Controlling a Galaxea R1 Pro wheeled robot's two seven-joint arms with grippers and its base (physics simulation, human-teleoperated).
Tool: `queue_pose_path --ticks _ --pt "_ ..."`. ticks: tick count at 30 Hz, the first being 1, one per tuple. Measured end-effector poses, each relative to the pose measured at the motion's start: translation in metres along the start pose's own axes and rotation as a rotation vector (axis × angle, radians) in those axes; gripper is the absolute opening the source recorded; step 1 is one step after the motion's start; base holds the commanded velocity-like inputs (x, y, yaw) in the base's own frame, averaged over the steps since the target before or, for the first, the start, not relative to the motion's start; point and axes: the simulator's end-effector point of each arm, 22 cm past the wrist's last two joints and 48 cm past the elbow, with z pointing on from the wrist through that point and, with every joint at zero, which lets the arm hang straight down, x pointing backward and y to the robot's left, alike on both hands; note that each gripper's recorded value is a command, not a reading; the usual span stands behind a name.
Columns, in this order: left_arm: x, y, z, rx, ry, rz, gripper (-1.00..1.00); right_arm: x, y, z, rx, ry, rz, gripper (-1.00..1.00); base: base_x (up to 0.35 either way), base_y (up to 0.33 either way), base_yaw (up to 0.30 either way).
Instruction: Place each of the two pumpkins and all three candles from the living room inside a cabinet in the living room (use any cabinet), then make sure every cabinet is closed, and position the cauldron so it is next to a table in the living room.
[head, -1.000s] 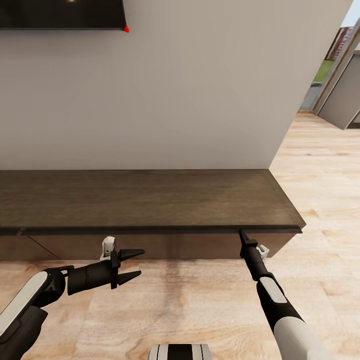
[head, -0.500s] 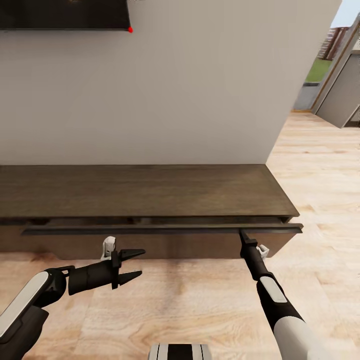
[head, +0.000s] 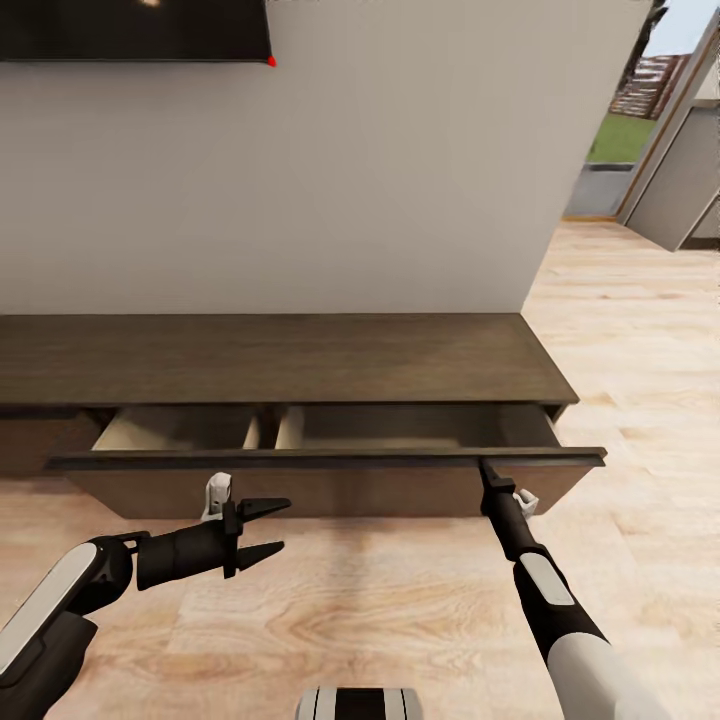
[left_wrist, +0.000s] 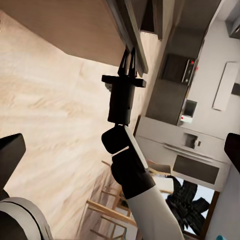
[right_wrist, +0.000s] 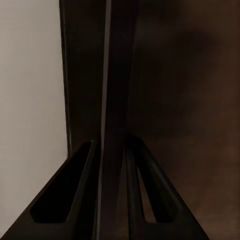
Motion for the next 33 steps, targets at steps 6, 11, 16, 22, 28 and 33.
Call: queue_pose_path --ticks 6,11,16,22,28,33 --pt "0.0004 -0.0006 0.0005 0.002 0.001 0.000 1.00 -0.0002 0.0000 0.0000 0.000 -0.001 0.001 -1.00 -0.240 0.000 0.000" --pt "0.0006 -0.0005 0.0007 0.002 0.001 0.000 1.00 -0.0004 0.0000 0.0001 0.001 -0.001 0.000 -1.00 -0.240 0.000 0.000" --pt "0.0008 -0.0009 0.0008 0.002 0.001 0.000 1.00 -0.0005 0.0001 0.0000 0.000 -0.002 0.001 -1.00 -0.183 0.000 0.000" --pt "0.0005 -0.0008 0.0003 0.002 0.000 0.001 1.00 -0.0005 0.0003 -0.0002 0.000 -0.002 0.001 -1.00 -0.020 0.000 0.000" --pt "0.0003 -0.0005 0.0003 0.001 0.000 0.000 1.00 -0.0005 0.0003 -0.0001 0.000 -0.002 0.000 -1.00 -0.018 0.000 0.000" --pt "0.0003 -0.0005 0.0003 0.001 0.000 0.000 1.00 -0.0005 0.0003 -0.0001 0.000 -0.002 0.000 -1.00 -0.079 0.000 0.000"
